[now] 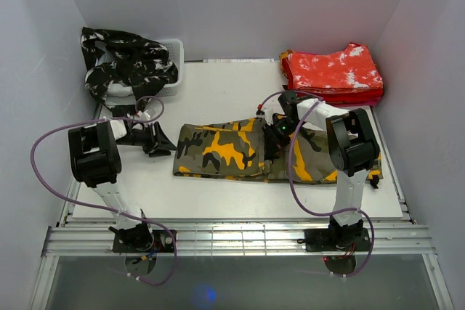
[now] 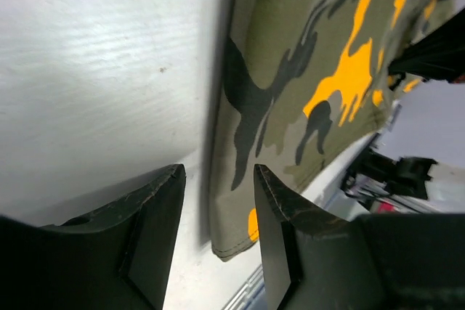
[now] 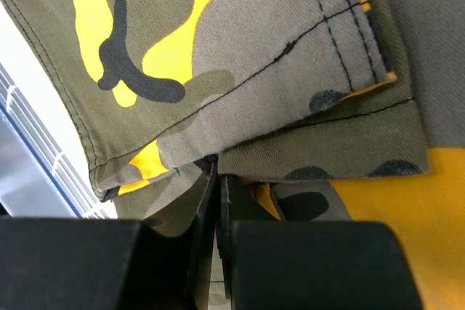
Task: Fold and stack the trousers
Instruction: Fold the trousers
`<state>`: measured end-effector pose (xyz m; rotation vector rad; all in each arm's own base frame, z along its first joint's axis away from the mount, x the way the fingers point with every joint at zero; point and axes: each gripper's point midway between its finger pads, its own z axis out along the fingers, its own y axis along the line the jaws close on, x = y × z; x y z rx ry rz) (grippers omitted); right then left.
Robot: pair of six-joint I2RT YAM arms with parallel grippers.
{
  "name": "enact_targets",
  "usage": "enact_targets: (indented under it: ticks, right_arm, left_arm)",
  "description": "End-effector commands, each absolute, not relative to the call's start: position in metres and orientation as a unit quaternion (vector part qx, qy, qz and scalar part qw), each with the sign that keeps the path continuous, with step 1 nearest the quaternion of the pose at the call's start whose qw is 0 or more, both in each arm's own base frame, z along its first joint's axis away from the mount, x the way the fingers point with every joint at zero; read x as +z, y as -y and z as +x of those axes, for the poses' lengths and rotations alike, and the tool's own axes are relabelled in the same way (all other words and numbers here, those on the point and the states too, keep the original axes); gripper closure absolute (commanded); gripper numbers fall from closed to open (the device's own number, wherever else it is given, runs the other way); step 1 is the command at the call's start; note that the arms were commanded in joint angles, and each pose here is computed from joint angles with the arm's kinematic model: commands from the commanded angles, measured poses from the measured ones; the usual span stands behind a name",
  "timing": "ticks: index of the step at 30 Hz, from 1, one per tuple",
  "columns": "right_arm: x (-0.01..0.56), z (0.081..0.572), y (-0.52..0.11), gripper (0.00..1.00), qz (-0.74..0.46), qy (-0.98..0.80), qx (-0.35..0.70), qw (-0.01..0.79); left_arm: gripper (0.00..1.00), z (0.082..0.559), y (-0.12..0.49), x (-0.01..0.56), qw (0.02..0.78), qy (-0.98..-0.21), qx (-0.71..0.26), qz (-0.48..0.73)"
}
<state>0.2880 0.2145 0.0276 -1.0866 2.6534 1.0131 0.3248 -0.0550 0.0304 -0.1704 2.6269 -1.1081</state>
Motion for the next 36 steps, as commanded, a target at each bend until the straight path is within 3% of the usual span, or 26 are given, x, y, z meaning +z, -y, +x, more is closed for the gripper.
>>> enact_targets:
  ticks: [1,8,13,17,20,21,24,25,28,36]
  right_arm:
    - [0.021,0.294,-0.209,0.92,-0.378,-0.872,0.307,0.06]
    - [0.018,0.293,-0.209,0.92,-0.376,-0.872,0.307,0.056]
    - [0.018,0.294,-0.21,0.92,-0.373,-0.873,0.31,0.057]
    - [0.019,0.295,-0.209,0.92,-0.375,-0.874,0.305,0.059]
    - [0.022,0.298,-0.208,0.92,-0.378,-0.873,0.302,0.066]
    - [0.023,0.298,-0.208,0.91,-0.378,-0.873,0.3,0.067]
    - [0.032,0.302,-0.208,0.77,-0.382,-0.873,0.294,0.078]
    - [0.037,0.305,-0.207,0.61,-0.384,-0.872,0.291,0.084]
    - [0.06,0.314,-0.195,0.4,-0.385,-0.873,0.28,0.108]
    - [0.116,0.319,-0.13,0.39,-0.319,-0.891,0.285,0.148]
  left_arm:
    - [0.45,0.317,0.061,0.017,0.131,-0.909,-0.393,-0.052]
    - [0.48,0.303,0.081,0.002,0.104,-0.897,-0.424,-0.061]
    - [0.57,0.295,0.086,-0.008,0.084,-0.891,-0.438,-0.082]
    - [0.71,0.298,0.086,-0.007,0.088,-0.891,-0.437,-0.086]
    - [0.9,0.303,0.083,0.007,0.103,-0.887,-0.44,-0.088]
    - [1.0,0.306,0.081,0.014,0.113,-0.887,-0.439,-0.086]
    - [1.0,0.31,0.07,0.032,0.132,-0.891,-0.426,-0.085]
    - [1.0,0.311,0.06,0.036,0.139,-0.891,-0.421,-0.093]
    - [1.0,0.314,0.028,0.059,0.171,-0.891,-0.405,-0.11]
    - [1.0,0.313,-0.037,0.126,0.244,-0.89,-0.379,-0.07]
